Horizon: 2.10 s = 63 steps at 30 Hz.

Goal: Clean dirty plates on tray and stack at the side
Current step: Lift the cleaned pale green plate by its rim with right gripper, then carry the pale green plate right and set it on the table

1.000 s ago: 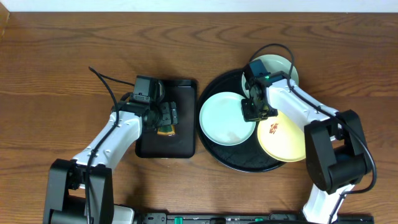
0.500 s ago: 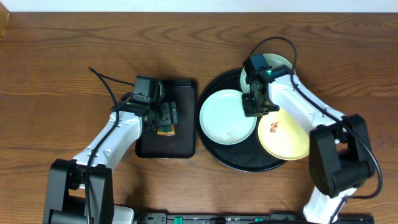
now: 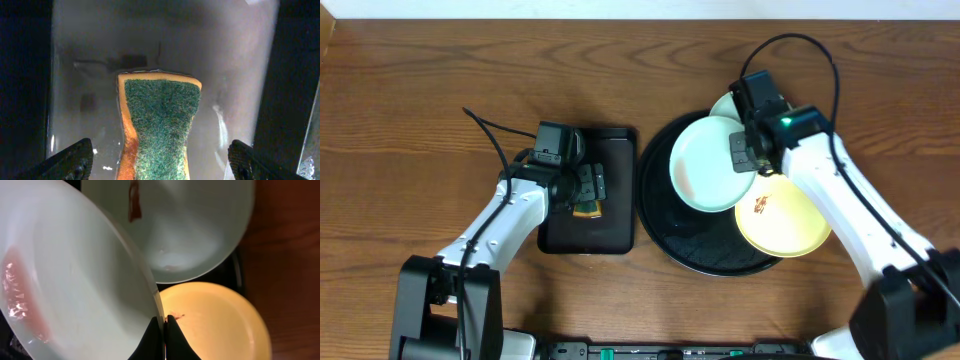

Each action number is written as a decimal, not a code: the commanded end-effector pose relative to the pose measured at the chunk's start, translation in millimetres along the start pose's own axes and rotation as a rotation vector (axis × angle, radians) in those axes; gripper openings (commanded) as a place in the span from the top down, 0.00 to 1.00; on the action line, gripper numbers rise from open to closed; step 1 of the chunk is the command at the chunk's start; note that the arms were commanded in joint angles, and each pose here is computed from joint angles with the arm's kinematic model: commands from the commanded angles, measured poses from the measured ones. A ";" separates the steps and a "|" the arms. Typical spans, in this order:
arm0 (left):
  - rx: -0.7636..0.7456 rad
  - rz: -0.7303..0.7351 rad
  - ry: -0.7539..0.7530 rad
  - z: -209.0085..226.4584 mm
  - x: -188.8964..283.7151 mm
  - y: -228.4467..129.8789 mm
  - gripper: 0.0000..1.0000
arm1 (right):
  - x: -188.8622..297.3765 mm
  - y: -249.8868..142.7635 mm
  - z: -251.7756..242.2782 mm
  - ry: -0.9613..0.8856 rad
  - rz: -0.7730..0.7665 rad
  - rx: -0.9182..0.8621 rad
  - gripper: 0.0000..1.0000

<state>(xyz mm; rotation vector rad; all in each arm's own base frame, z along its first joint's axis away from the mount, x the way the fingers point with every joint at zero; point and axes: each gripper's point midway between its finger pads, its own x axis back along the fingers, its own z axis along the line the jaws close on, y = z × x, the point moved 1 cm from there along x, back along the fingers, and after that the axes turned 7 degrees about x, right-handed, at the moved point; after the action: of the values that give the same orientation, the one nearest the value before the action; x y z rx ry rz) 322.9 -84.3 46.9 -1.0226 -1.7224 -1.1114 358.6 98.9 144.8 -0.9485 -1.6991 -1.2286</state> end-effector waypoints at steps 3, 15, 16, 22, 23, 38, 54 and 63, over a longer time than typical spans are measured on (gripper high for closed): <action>-0.011 0.008 0.013 2.5 -2.3 -3.3 0.13 | 43.4 15.6 -19.0 -0.091 -0.133 0.007 0.99; -0.011 0.008 0.013 2.6 -2.3 -3.2 0.13 | 99.8 15.3 -8.0 -0.457 -0.290 0.132 0.99; -0.011 0.008 0.013 2.5 -2.3 -3.3 0.13 | 105.1 14.8 -4.6 -0.491 -0.310 0.138 0.99; -0.011 0.008 0.013 2.5 -2.3 -3.3 0.13 | 135.9 12.5 12.0 -0.676 -0.448 0.145 0.99; -0.011 0.008 0.013 2.5 -2.3 -3.3 0.13 | 140.7 11.9 14.4 -0.701 -0.476 0.143 0.99; -0.011 0.008 0.013 2.6 -2.3 -3.2 0.13 | 129.1 -3.2 37.4 -0.727 -0.593 0.108 0.99; -0.011 0.008 0.013 2.5 -2.3 -3.3 0.13 | 15.2 7.8 27.4 0.287 -0.139 -0.113 0.99; -0.011 0.008 0.013 2.6 -2.3 -3.2 0.13 | -5.6 -9.7 -169.7 0.246 -0.214 -0.641 0.99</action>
<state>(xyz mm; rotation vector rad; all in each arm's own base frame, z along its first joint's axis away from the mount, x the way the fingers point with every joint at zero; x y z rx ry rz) 322.9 -84.2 46.9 -1.0221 -1.7219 -1.1123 386.1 -40.5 164.2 -0.9897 -1.3463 -1.9141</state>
